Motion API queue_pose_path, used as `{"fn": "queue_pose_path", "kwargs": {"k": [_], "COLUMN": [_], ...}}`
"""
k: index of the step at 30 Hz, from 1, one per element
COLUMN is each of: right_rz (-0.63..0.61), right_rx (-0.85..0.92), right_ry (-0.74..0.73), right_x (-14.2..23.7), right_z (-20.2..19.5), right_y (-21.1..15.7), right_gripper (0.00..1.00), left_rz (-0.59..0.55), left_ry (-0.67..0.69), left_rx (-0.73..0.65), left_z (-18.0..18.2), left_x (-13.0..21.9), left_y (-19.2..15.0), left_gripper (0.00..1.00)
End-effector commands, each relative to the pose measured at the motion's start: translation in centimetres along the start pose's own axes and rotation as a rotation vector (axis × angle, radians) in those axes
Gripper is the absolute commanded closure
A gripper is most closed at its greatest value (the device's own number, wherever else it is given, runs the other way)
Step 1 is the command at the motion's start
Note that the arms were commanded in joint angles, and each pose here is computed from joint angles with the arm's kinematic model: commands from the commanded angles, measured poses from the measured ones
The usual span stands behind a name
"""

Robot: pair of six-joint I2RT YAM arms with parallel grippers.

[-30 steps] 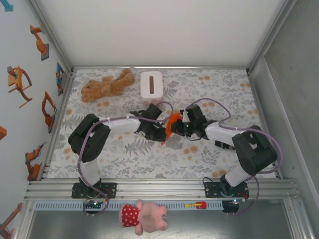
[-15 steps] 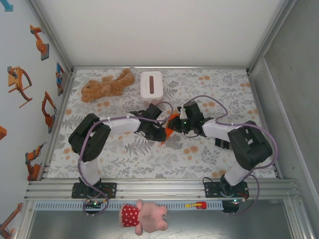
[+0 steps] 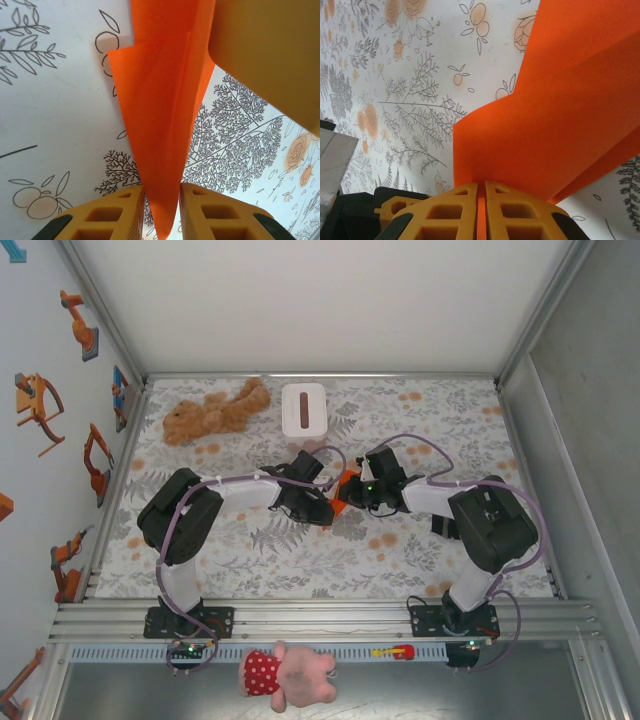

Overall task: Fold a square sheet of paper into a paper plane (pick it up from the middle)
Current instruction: Fold the wing for the fifth time at the center of the table.

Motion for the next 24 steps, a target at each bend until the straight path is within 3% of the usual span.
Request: {"fn": "queue_pose_path", "kwargs": {"k": [1, 9, 24], "right_rz": [-0.019, -0.004, 0.010], "right_rx": [0.004, -0.009, -0.024], "right_ry": [-0.017, -0.035, -0.054], "right_x": [-0.1, -0.5, -0.7], "right_z": [0.1, -0.4, -0.9], "right_y": [0.9, 0.8, 0.5], "right_gripper": [0.88, 0.88, 0.88], "left_rz": [-0.023, 0.000, -0.076], "left_ry": [-0.001, -0.003, -0.036], "left_rx": [-0.021, -0.011, 0.007], "left_z": [-0.1, 0.2, -0.9], "left_x": [0.6, 0.0, 2.2], "left_y": [0.1, -0.3, 0.4], "left_gripper": [0.76, 0.82, 0.79]}}
Point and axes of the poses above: each hand's point on the last joint's axis, 136 mm out from that joint toward the fingers, its own x axis back along the fingers, its own z axis along the line the jaws close on, y = z × x, the point moved 7 cm from there along x, back along the fingers, and after that the axes turned 2 degrees about x, right-handed, at the moved point
